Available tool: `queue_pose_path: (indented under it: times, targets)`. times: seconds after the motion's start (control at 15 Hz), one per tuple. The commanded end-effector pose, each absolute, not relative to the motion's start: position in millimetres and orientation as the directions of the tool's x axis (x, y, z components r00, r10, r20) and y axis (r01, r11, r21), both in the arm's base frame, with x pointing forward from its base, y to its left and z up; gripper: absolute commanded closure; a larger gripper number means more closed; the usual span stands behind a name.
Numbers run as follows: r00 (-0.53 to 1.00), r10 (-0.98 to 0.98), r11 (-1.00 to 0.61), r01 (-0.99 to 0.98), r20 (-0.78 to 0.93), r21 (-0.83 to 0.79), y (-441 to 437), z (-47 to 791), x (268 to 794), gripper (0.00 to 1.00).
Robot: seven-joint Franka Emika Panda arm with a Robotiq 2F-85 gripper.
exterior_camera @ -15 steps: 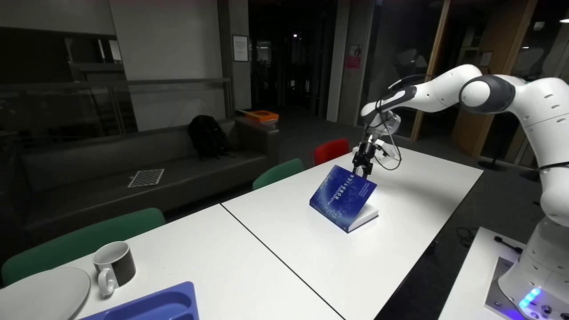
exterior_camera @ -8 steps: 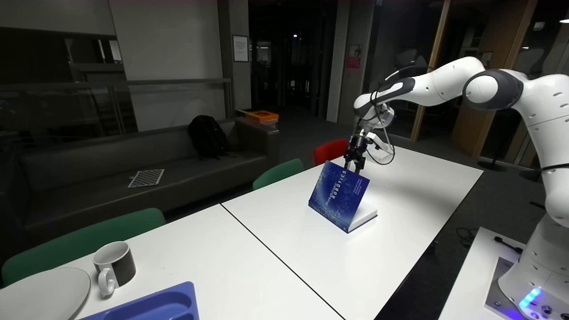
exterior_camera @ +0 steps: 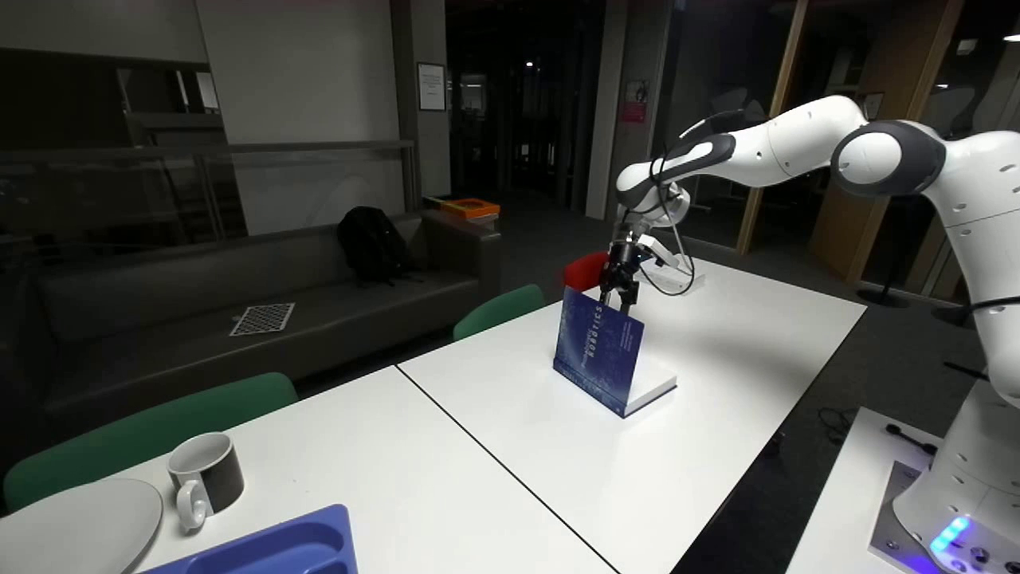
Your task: Open the book
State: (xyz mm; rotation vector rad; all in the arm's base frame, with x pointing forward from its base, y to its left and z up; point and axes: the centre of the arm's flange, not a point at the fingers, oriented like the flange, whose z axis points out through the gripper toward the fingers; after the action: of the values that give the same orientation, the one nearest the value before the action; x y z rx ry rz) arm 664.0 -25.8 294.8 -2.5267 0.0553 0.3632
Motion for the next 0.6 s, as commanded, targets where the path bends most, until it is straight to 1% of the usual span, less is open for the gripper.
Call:
queue_pose_path:
  times: [0.0,0.53]
  targets:
    - [0.952,0.045,-0.836,-0.129,-0.302,-0.533,-7,308,667,0.00]
    - [0.947,0.082,-0.869,-0.085,-0.312,-0.487,43,309,666,0.00]
